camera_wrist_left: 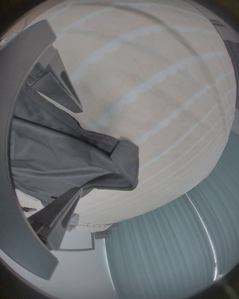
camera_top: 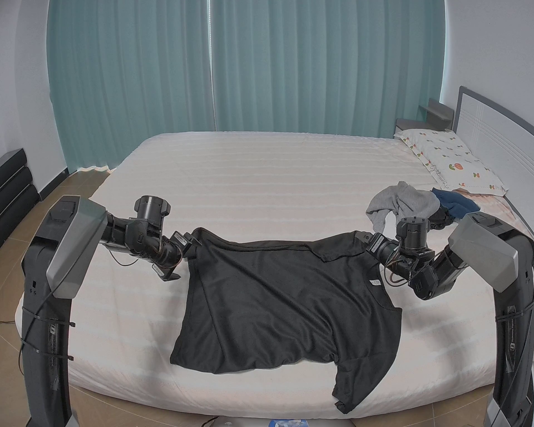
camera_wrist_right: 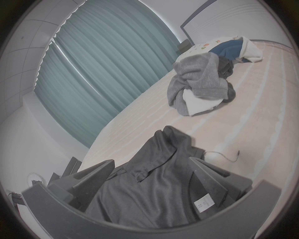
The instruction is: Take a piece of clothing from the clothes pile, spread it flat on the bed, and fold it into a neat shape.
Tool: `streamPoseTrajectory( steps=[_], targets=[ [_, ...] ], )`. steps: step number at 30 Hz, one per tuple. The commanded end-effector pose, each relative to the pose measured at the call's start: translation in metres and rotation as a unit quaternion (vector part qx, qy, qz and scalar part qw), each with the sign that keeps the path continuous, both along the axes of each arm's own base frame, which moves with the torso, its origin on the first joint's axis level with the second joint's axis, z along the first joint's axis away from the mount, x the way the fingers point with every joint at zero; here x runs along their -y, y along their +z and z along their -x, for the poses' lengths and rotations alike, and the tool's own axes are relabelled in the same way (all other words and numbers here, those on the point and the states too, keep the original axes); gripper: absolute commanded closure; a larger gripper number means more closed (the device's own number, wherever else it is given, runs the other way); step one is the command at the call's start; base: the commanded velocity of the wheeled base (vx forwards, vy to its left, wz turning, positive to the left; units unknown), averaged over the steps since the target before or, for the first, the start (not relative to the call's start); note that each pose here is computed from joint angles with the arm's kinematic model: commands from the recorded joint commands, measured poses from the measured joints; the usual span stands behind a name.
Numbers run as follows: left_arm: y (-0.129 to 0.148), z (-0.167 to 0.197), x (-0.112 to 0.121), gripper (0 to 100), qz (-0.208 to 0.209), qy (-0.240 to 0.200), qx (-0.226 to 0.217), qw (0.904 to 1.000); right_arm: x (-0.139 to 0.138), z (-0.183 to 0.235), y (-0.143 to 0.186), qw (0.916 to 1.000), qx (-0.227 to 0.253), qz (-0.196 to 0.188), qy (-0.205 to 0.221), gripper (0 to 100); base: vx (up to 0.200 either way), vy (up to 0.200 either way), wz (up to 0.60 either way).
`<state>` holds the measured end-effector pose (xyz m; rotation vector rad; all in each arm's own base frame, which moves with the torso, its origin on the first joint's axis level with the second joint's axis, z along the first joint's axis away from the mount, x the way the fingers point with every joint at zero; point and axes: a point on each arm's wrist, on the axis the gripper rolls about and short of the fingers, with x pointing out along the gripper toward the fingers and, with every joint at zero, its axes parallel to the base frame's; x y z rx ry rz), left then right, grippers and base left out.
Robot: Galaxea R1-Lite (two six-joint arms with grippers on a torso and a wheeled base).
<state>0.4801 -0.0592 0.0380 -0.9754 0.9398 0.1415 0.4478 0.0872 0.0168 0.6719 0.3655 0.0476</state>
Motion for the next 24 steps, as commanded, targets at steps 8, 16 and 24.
streamPoseTrajectory(
  steps=[8, 16, 24],
  targets=[
    [0.028, 0.049, -0.026, 0, 0.034, 0.037, -0.004, 0.9987, -0.039, -0.028, 0.010, 0.9979, -0.042, -0.038, 0.031, 0, 0.000, 0.000, 0.00],
    [0.018, 0.082, -0.007, 0, 0.052, 0.081, 0.022, 0.9952, -0.049, -0.043, -0.022, 0.9931, -0.104, -0.051, 0.019, 0, 0.000, 0.000, 0.00],
    [0.001, 0.086, 0.003, 0, 0.098, 0.104, 0.070, 0.9872, -0.052, -0.057, -0.031, 0.9892, -0.133, -0.061, 0.003, 0, 0.000, 0.000, 0.00]
  ],
)
